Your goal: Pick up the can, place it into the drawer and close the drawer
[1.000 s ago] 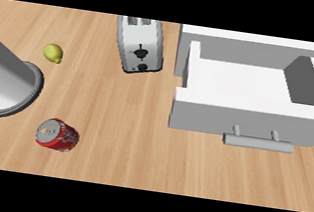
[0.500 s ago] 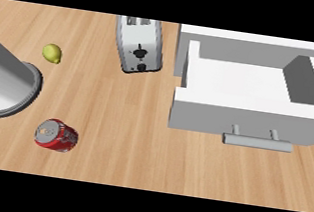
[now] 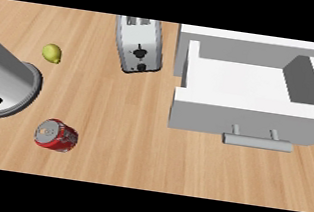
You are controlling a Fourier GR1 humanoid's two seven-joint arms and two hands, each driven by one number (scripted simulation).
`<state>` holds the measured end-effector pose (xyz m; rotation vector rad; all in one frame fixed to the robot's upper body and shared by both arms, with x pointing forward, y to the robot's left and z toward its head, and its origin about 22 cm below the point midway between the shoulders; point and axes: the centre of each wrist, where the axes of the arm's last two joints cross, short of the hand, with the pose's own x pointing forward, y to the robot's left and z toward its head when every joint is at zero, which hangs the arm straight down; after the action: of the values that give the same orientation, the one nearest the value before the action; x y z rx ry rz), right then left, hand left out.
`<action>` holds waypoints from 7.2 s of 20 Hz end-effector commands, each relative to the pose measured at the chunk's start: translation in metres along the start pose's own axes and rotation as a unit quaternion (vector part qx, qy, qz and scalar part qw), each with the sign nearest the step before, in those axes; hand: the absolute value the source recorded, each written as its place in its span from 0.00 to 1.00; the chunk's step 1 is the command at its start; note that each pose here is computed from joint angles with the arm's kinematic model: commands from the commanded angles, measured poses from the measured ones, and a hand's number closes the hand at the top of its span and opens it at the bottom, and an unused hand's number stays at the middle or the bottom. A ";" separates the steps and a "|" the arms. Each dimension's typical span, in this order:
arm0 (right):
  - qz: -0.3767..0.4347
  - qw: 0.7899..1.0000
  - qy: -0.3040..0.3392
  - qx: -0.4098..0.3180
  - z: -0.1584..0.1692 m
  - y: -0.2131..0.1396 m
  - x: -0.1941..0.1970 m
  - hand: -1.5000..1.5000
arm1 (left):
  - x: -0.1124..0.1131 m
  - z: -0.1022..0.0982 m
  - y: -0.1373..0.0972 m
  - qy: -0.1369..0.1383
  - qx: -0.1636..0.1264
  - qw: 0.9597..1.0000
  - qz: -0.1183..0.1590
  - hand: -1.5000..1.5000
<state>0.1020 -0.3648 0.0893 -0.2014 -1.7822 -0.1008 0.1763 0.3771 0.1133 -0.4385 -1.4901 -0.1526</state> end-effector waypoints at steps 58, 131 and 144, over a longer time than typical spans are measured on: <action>-0.012 1.000 0.007 0.004 0.026 -0.011 0.015 0.00 | -0.236 -0.082 0.041 0.060 0.073 0.994 0.050 1.00; -0.025 1.000 -0.007 0.002 0.015 -0.006 0.031 0.00 | 0.049 -0.350 -0.249 -0.114 0.136 0.984 -0.024 1.00; -0.028 0.999 -0.004 0.016 0.021 0.005 0.039 0.00 | 0.059 -0.364 -0.290 -0.094 0.158 0.982 -0.037 1.00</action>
<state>0.0775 -0.3606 0.1236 -0.1364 -1.7970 -0.1165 0.4130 -0.0070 0.2176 -0.1606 -1.6964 0.0593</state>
